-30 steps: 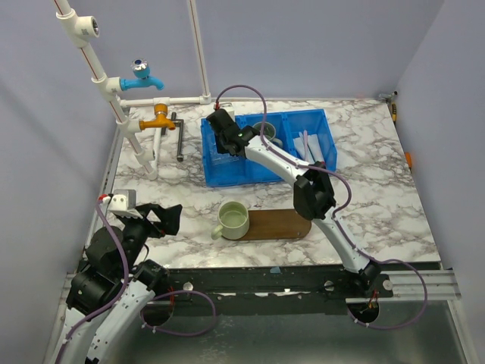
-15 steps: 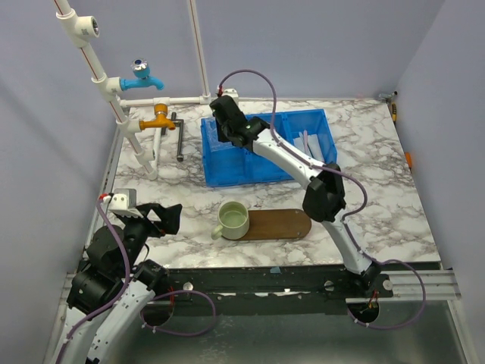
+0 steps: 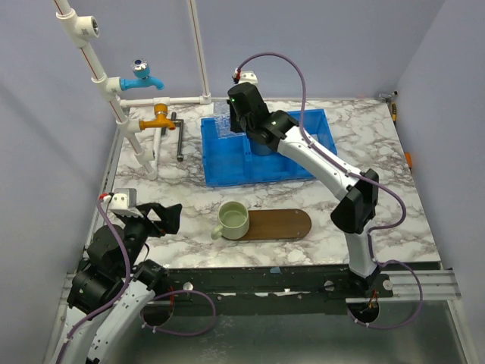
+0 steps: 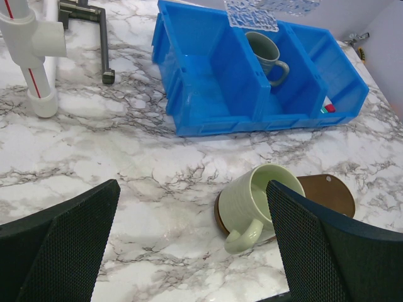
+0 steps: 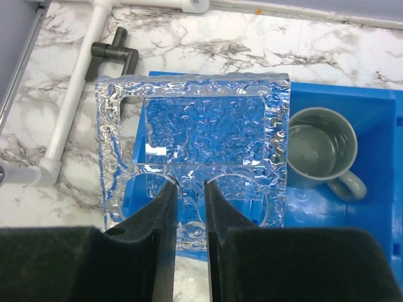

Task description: Prepare toiletry sets of a toothbrush and toothpaste on the tray

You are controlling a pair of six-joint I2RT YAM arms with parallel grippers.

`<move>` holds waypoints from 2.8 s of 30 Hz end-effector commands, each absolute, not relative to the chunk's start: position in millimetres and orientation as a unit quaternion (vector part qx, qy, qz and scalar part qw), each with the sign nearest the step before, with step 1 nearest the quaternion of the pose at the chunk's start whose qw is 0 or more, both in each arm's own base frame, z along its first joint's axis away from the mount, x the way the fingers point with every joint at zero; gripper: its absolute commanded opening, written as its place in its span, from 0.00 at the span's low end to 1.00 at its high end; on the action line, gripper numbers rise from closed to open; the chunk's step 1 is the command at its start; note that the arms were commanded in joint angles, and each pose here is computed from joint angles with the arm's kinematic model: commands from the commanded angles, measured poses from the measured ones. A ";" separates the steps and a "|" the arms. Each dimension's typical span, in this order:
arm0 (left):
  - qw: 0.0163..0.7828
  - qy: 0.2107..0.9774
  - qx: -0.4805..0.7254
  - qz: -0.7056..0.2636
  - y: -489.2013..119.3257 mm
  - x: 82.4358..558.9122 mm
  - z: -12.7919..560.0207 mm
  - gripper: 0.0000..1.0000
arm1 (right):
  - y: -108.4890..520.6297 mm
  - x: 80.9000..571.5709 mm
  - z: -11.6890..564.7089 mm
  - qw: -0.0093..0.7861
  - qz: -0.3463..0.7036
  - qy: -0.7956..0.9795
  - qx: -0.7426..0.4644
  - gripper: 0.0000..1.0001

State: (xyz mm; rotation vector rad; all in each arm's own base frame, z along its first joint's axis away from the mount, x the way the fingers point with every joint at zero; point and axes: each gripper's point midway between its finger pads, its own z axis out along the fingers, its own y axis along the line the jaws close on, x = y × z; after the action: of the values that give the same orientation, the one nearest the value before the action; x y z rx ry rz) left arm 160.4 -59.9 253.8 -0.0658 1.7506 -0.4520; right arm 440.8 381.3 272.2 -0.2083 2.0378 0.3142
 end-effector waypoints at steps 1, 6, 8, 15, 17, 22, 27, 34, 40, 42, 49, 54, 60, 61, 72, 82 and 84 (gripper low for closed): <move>0.615 0.764 -0.023 -0.196 -62.2 162.4 250.8 0.99 | 358.3 420.9 307.9 0.531 0.135 0.834 -0.066 0.00; 0.615 0.764 -0.024 -0.195 -61.7 162.0 250.3 0.99 | 331.0 394.2 309.8 0.528 0.138 0.836 -0.055 0.00; 0.615 0.764 -0.024 -0.195 -61.8 162.0 250.4 0.99 | 320.1 382.3 308.3 0.524 0.137 0.839 -0.053 0.00; 0.615 0.763 -0.024 -0.197 -62.0 161.3 250.6 0.99 | 284.6 336.9 283.3 0.493 0.122 0.860 -0.051 0.00; 0.616 0.763 -0.024 -0.197 -61.7 161.1 250.8 0.99 | 274.3 324.0 275.9 0.486 0.120 0.864 -0.049 0.00; 0.615 0.762 -0.025 -0.199 -61.9 161.0 250.6 0.99 | 252.4 295.8 251.5 0.464 0.111 0.878 -0.042 0.00; 0.614 0.763 -0.024 -0.200 -62.9 161.1 250.8 0.99 | 236.6 271.7 230.1 0.443 0.110 0.889 -0.031 0.00; 0.615 0.763 -0.024 -0.200 -62.9 160.9 250.7 0.99 | 228.2 247.1 202.1 0.418 0.101 0.902 -0.025 0.00; 0.618 0.759 -0.025 -0.202 -61.9 159.6 252.1 0.99 | 232.5 230.7 185.0 0.408 0.097 0.907 -0.016 0.00; 0.621 0.757 -0.026 -0.202 -61.2 158.8 253.2 0.99 | 234.9 225.3 178.3 0.406 0.097 0.908 -0.012 0.00; 0.625 0.752 -0.027 -0.206 -60.2 156.8 255.4 0.99 | 247.3 210.3 162.4 0.400 0.091 0.912 -0.011 0.00; 0.626 0.751 -0.027 -0.207 -60.3 156.4 255.3 0.99 | 254.0 199.6 149.0 0.399 0.072 0.914 -0.008 0.00; 0.630 0.748 -0.028 -0.209 -59.2 155.1 257.0 0.99 | 257.8 194.7 140.1 0.404 0.060 0.913 0.011 0.00; 0.631 0.747 -0.029 -0.209 -59.0 154.7 257.4 0.99 | 258.7 194.5 140.0 0.405 0.061 0.912 0.013 0.00; 0.633 0.744 -0.029 -0.210 -58.3 153.8 258.4 0.99 | 270.4 190.6 125.5 0.395 0.048 0.918 0.005 0.00; 0.635 0.742 -0.030 -0.213 -58.1 152.8 259.3 0.99 | 278.1 187.4 117.0 0.383 0.053 0.922 -0.001 0.00; 0.636 0.741 -0.030 -0.212 -57.8 152.6 259.4 0.99 | 278.8 187.1 116.0 0.383 0.053 0.922 -0.001 0.00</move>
State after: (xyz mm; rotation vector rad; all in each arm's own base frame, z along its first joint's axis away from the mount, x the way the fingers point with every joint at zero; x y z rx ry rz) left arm 153.7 -56.3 260.3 -0.0735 1.7005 -0.4727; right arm 182.8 271.5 109.6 -0.0349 2.3854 0.1204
